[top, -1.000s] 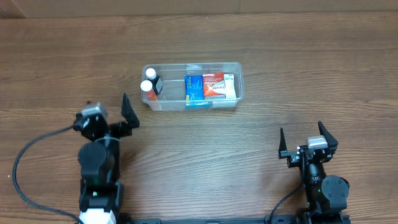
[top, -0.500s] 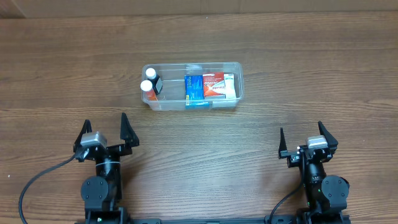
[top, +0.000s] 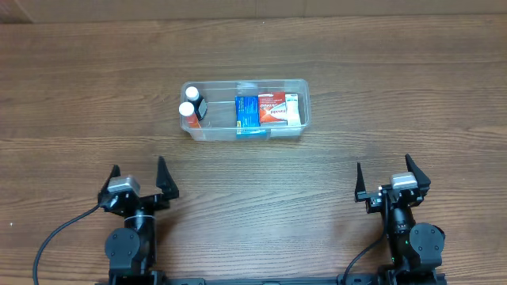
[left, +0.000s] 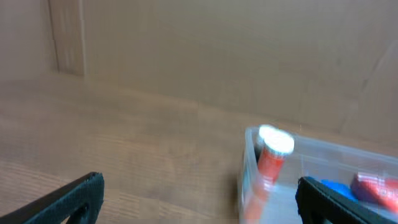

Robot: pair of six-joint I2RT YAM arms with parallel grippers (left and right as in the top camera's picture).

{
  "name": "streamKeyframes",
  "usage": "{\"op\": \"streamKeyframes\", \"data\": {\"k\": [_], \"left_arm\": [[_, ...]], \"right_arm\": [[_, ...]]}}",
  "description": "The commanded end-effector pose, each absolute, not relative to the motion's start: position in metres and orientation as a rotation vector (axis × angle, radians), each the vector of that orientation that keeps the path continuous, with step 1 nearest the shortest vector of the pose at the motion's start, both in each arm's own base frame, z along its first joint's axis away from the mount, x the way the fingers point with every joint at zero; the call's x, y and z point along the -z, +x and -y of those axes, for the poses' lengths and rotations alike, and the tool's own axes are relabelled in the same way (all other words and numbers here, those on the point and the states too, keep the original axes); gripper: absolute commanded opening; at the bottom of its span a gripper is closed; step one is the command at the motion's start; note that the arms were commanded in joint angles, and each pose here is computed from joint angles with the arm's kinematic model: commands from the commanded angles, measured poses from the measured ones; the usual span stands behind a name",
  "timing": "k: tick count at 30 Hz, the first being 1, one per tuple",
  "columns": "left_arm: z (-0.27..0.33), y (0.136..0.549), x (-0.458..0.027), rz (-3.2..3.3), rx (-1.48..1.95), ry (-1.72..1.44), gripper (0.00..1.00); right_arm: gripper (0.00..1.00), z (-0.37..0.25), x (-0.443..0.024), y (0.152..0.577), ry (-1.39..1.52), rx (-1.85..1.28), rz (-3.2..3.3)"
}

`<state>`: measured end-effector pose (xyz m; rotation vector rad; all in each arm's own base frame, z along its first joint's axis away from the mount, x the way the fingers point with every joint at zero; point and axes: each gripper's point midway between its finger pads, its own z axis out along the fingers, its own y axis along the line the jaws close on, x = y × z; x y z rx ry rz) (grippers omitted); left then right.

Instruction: Pack container

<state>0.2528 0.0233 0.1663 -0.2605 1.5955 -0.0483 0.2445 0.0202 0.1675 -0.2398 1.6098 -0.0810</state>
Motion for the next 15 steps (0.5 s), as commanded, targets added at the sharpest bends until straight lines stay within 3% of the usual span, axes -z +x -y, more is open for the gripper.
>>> {"op": "streamKeyframes", "data": {"k": [1, 15], "left_arm": [[-0.016, 0.248, -0.149, -1.667, 0.067, -0.217, 1.0], [-0.028, 0.244, -0.156, -1.63, 0.051, -0.23, 1.0]], "right_arm": [[1.0, -0.021, -0.169, 0.244, -0.235, 0.073, -1.598], [1.0, -0.021, -0.169, 0.244, -0.235, 0.073, -1.598]]}}
